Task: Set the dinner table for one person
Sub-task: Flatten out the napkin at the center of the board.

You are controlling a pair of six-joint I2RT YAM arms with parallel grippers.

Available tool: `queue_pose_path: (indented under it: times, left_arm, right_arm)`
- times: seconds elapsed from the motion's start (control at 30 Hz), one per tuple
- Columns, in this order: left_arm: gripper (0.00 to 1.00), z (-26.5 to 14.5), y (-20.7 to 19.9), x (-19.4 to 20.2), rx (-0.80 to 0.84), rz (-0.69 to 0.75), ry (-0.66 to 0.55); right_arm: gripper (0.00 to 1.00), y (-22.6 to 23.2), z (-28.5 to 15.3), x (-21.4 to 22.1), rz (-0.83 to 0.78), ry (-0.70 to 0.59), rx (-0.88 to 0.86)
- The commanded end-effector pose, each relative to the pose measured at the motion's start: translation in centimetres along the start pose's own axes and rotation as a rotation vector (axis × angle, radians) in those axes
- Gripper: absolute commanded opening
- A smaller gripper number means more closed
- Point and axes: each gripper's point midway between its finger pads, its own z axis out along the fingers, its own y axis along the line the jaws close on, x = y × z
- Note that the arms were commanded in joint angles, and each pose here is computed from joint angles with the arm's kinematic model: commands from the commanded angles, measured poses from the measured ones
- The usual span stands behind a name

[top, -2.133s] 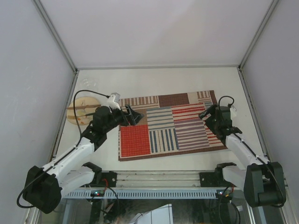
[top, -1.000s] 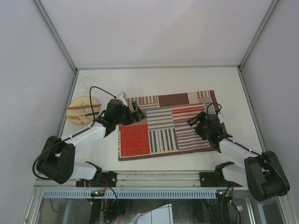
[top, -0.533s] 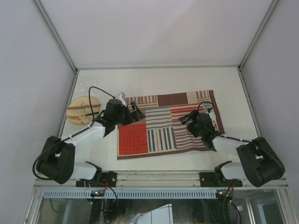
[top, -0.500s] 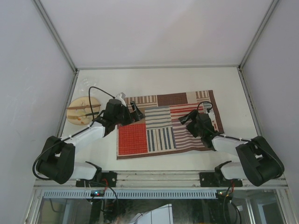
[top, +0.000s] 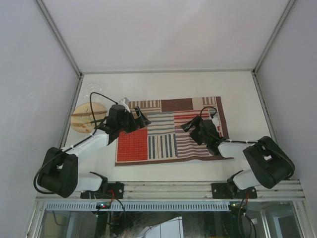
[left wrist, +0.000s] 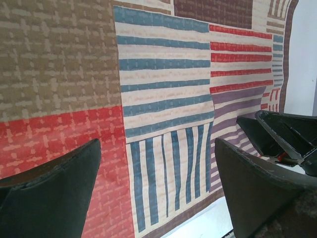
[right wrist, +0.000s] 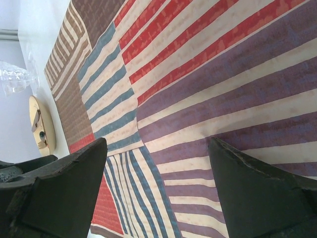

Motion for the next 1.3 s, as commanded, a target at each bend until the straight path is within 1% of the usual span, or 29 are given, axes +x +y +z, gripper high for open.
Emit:
queue_pose_path:
  times: [0.0, 0.1, 0.17, 0.27, 0.37, 0.47, 0.53, 0.6, 0.67, 0.73, 0.77, 0.8, 0.87, 0.9, 1.0, 1.07, 1.13, 1.17, 1.2, 1.27]
  left_arm:
    - [1.0, -0.9, -1.2, -1.8, 0.038, 0.034, -0.049]
    - [1.0, -1.1, -0.9, -1.9, 0.026, 0.038, -0.055]
    - [1.0, -1.2, -0.9, -2.1, 0.022, 0.038, -0.067]
    - [1.0, -1.5, -0.4, -2.4, 0.001, 0.07, -0.088]
    - [1.0, -1.7, -0.2, -2.6, -0.013, 0.081, -0.1]
    - [1.0, -1.9, -0.1, -2.6, -0.018, 0.083, -0.097]
    - [1.0, -2.0, -0.1, -2.5, -0.018, 0.083, -0.097]
    - [1.0, -2.0, 0.1, -2.5, -0.026, 0.082, -0.099]
    - [1.0, -2.0, 0.2, -2.6, -0.035, 0.083, -0.104]
    - [1.0, -2.0, 0.4, -2.9, -0.049, 0.087, -0.114]
    - [1.0, -2.1, 0.4, -3.2, -0.055, 0.091, -0.122]
    - [1.0, -2.1, 0.4, -3.4, -0.063, 0.094, -0.126]
    - [1.0, -2.0, 0.4, -4.2, -0.086, 0.097, -0.136]
    - [1.0, -2.0, 0.5, -4.5, -0.096, 0.098, -0.14]
    - [1.0, -1.8, 0.7, -5.6, -0.116, 0.076, -0.159]
    - [1.0, -1.3, 0.7, -6.2, -0.103, 0.041, -0.157]
    - [1.0, -0.7, 1.0, -6.8, -0.095, 0.003, -0.151]
    - [1.0, -0.4, 1.2, -7.0, -0.099, -0.003, -0.147]
    - [1.0, -0.1, 1.2, -7.2, -0.102, -0.025, -0.147]
    - [1.0, 0.4, 1.2, -7.9, -0.114, -0.027, -0.153]
  right_arm:
    - [0.84, -3.0, -0.7, 2.3, -0.041, 0.084, 0.119]
    - [0.84, -2.7, -1.2, 1.5, -0.089, 0.059, 0.122]
    - [0.84, -1.9, -1.7, 0.4, -0.157, 0.024, 0.112]
    - [0.84, 0.9, -2.9, -2.3, -0.293, -0.055, 0.074]
    - [0.83, 3.8, -4.2, -4.6, -0.483, -0.112, 0.045]
    - [0.83, 6.0, -5.0, -6.0, -0.627, -0.107, 0.061]
    - [0.83, 7.0, -4.9, -6.5, -0.71, -0.081, 0.07]
    - [0.83, 7.1, -4.5, -7.5, -0.735, -0.082, 0.117]
    - [0.83, 7.8, -3.6, -8.0, -0.742, -0.065, 0.103]
    - [0.82, 7.6, -2.0, -8.1, -0.695, -0.023, 0.081]
    - [0.82, 7.2, -1.0, -7.7, -0.649, 0.037, 0.044]
    - [0.81, 7.3, -0.2, -7.5, -0.592, 0.063, 0.008]
    - [0.77, 7.7, 0.9, -7.0, -0.551, 0.113, -0.052]
    - [0.75, 7.8, 1.3, -7.0, -0.559, 0.117, -0.048]
    - [0.75, 8.2, 1.7, -6.9, -0.668, 0.107, -0.002]
    - [0.76, 9.2, 1.8, -6.7, -0.692, 0.125, -0.049]
    - [0.75, 10.2, 1.6, -6.6, -0.669, 0.146, -0.116]
    - [0.72, 10.6, 1.4, -7.2, -0.65, 0.134, -0.142]
    - [0.65, 11.0, 1.1, -7.5, -0.635, 0.119, -0.169]
    - [0.4, 11.6, 0.5, -8.5, -0.593, 0.097, -0.208]
